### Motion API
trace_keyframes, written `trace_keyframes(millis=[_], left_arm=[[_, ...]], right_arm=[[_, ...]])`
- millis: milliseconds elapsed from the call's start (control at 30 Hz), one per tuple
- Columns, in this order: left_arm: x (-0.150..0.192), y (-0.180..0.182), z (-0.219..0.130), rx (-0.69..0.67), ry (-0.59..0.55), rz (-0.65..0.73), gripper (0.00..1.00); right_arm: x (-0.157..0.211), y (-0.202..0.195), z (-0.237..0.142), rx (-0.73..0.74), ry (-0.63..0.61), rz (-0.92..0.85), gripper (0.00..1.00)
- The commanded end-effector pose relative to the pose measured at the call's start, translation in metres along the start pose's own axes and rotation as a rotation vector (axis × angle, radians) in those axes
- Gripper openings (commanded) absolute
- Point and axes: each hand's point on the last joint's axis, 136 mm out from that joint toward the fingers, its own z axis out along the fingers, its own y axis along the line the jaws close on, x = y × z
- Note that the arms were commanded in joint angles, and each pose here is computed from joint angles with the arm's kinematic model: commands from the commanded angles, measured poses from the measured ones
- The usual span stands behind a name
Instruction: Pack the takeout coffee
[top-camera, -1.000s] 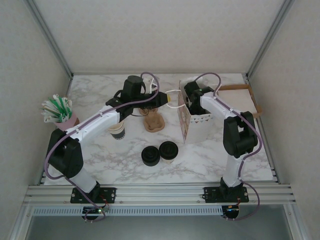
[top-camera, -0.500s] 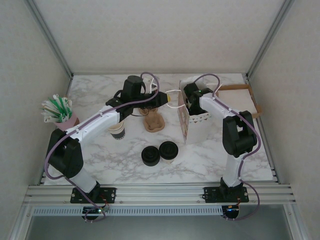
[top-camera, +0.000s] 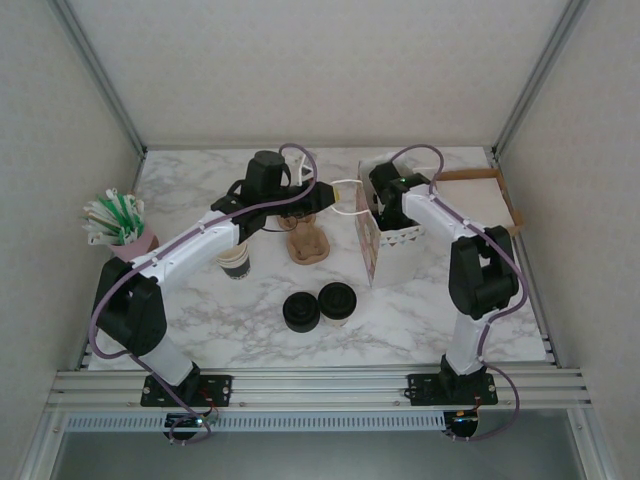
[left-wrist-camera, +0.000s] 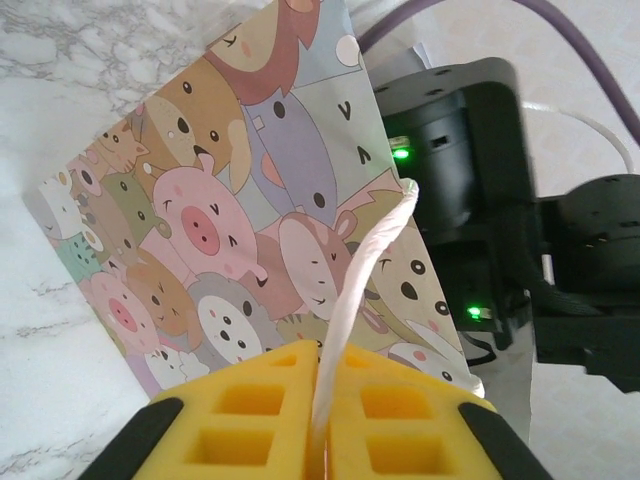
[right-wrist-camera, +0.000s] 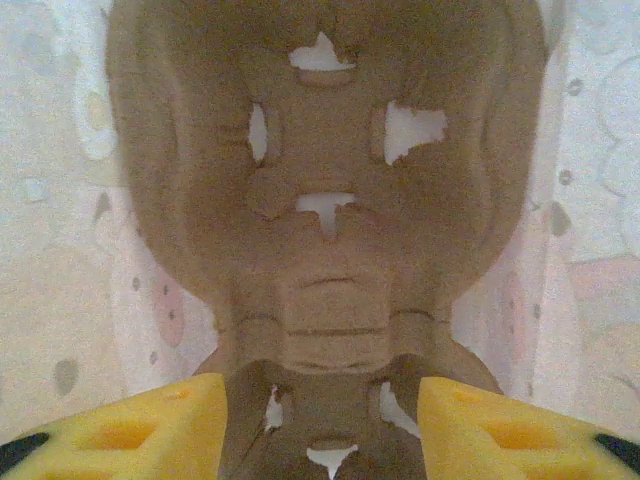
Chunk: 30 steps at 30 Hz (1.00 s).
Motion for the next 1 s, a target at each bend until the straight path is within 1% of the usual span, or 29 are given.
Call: trace_keyframes(millis=[0,200,300,400,533,733,833,967], left_arm=[[-0.017,-0.013,-0.016,0.007,-0.079,0.029,0.11],[-0.022,-0.008,-0.017,-0.008,-0.107,0.024,0.12],[-0.025,-0.009,-0.017,-0.005,-0.118,0.022,0.16],[-0.029,-0.011,-0.018,0.001,-0.131,0.023,0.21],[-0.033,-0.016,-0.018,0.011,-0.14,0.023,0.25],[-0.035,-0.023,-0.019,0.027,-0.141,0.024,0.37],[-0.036,-0.028,-0.02,0.04,-0.141,0.03,0.45],[-0.037,-0.036,-0.023,0.054,-0.144,0.042,0.58]], right_arm=[[-0.007,0.0,-0.03,0.0,-0.058,0.001,0.55],[-0.015,-0.002,-0.039,0.011,-0.077,-0.007,0.58],[-0.018,0.0,-0.048,0.002,-0.096,-0.009,0.6],[-0.021,0.0,-0.061,-0.002,-0.121,-0.01,0.62],[-0.025,-0.001,-0.08,-0.003,-0.162,-0.011,0.64],[-0.029,-0.001,-0.107,-0.02,-0.22,-0.013,0.67],[-0.03,0.0,-0.12,-0.029,-0.249,-0.016,0.69],[-0.033,0.001,-0.141,-0.047,-0.302,-0.015,0.72]])
